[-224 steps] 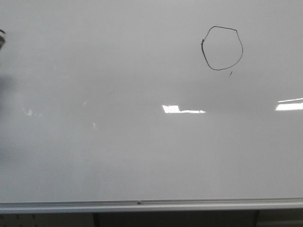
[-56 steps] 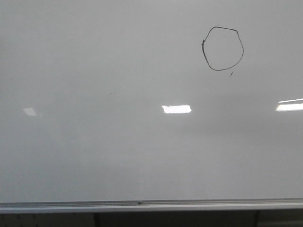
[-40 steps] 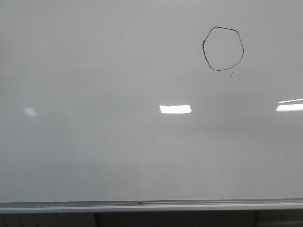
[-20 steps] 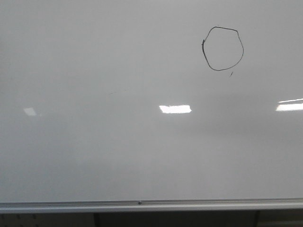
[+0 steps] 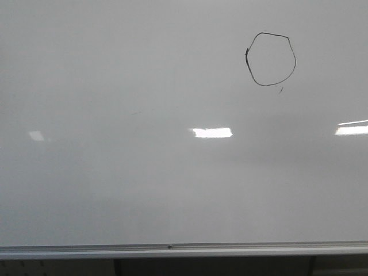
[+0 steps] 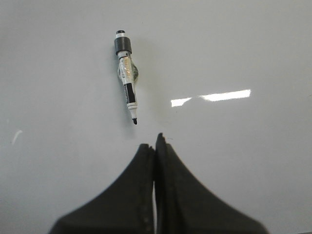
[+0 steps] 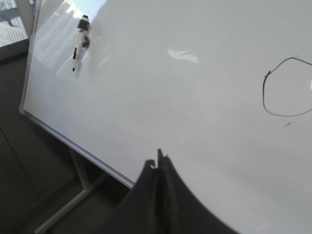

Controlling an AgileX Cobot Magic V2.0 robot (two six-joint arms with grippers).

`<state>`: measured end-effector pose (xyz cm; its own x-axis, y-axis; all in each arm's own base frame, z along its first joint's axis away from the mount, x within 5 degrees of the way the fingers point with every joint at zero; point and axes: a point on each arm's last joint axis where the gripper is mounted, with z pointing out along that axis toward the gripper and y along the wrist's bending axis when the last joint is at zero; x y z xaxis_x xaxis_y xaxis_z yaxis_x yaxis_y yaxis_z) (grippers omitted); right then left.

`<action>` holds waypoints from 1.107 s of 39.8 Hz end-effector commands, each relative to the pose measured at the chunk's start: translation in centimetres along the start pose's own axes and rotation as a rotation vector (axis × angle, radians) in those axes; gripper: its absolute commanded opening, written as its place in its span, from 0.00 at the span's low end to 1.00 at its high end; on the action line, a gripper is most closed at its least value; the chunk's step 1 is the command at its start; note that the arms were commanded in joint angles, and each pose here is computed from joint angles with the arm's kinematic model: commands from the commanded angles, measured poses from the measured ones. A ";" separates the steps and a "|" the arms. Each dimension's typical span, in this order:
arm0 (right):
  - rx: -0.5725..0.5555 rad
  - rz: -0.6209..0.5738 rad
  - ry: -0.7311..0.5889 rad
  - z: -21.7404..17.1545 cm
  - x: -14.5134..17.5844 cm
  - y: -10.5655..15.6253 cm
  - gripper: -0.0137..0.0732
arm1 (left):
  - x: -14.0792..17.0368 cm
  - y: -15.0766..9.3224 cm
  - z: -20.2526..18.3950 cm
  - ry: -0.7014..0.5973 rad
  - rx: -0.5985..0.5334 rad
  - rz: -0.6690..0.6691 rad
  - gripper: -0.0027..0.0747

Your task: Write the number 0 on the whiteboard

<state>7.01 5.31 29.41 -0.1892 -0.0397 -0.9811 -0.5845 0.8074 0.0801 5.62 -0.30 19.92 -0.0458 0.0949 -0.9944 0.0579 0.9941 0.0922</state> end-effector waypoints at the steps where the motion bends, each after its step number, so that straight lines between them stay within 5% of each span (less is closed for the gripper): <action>1: 0.030 0.012 -0.060 -0.2 -1.2 -0.2 0.08 | -0.2 0.0 -0.1 -0.086 -0.003 -0.021 0.01; 23: 0.065 0.012 -0.089 -0.2 -1.3 -0.5 0.08 | -0.2 0.0 -0.1 -0.086 -0.003 -0.021 0.01; 31: 0.231 -0.065 -0.166 -0.9 0.2 -1.9 0.08 | -0.2 0.0 -0.1 -0.086 -0.003 -0.021 0.01; 44: 0.540 0.051 -0.251 -2.5 6.2 -3.8 0.08 | -0.2 0.0 -0.1 -0.086 -0.003 -0.021 0.01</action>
<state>6.24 1.26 22.92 -0.0826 0.0650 -0.9945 -0.1701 0.9823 0.0784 5.62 -0.30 19.94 -0.0441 0.0948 -0.9945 0.0577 0.9941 0.0922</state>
